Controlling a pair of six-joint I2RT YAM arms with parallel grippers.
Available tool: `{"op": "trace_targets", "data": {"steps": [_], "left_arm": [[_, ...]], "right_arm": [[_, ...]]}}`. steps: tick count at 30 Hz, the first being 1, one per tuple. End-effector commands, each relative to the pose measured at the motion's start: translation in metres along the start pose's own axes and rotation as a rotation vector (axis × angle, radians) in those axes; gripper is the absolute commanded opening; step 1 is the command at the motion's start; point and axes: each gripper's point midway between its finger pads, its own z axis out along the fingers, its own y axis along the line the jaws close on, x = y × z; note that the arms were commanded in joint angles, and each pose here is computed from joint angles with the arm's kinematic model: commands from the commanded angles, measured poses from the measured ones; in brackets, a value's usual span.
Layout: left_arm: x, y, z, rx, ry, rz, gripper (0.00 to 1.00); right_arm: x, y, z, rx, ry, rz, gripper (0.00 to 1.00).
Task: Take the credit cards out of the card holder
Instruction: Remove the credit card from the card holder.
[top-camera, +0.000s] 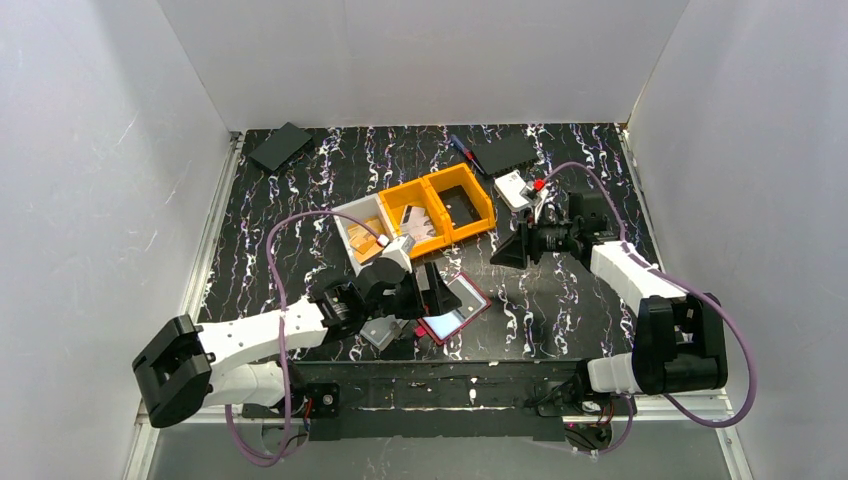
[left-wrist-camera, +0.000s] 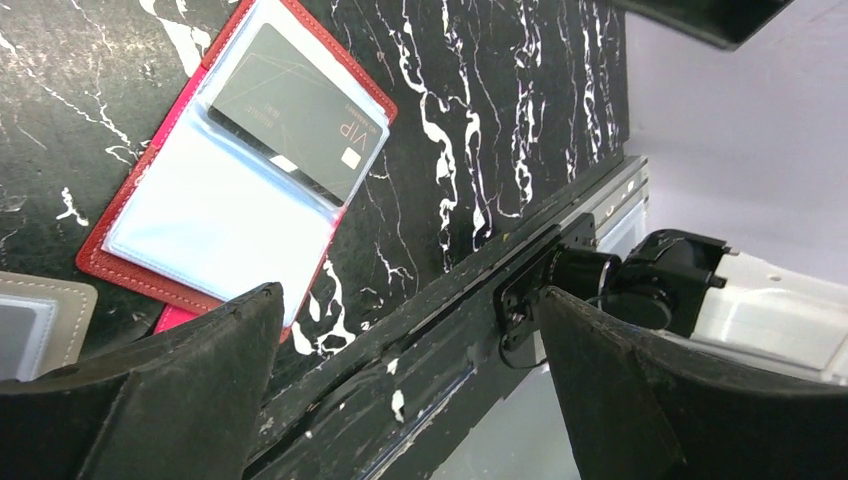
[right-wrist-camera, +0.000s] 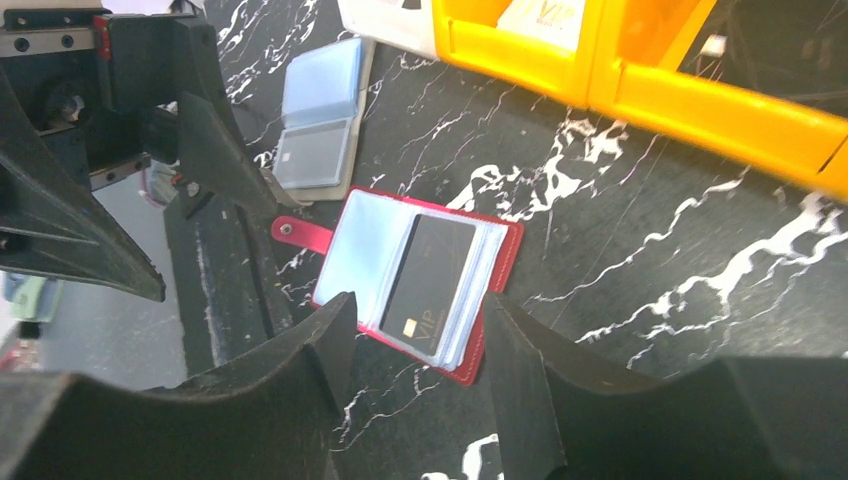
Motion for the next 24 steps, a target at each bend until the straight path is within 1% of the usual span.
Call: {"op": "trace_targets", "data": {"steps": [1,5,11,14,19,24], "left_arm": [[-0.011,-0.005,0.008,0.039,-0.069,-0.062,0.98],[-0.01,-0.006,0.015,0.063,-0.075,-0.095,0.96],[-0.01,-0.006,0.023,0.075,-0.081,-0.122,0.94],[-0.01,-0.004,0.025,0.071,-0.087,-0.133,0.93],[-0.01,0.008,0.028,0.039,-0.106,-0.157,0.89],[-0.013,0.017,0.03,0.017,-0.13,-0.183,0.83]], "right_arm": [[0.0,0.002,0.003,-0.025,-0.037,0.043,0.57],[0.006,-0.004,0.006,-0.004,-0.04,0.096,0.55],[0.02,-0.008,0.011,0.006,-0.003,0.166,0.53],[0.023,-0.007,0.014,0.008,0.009,0.164,0.52],[0.029,-0.007,0.019,0.012,0.025,0.156,0.49],[0.05,-0.004,0.039,-0.001,0.111,0.148,0.47]]}}
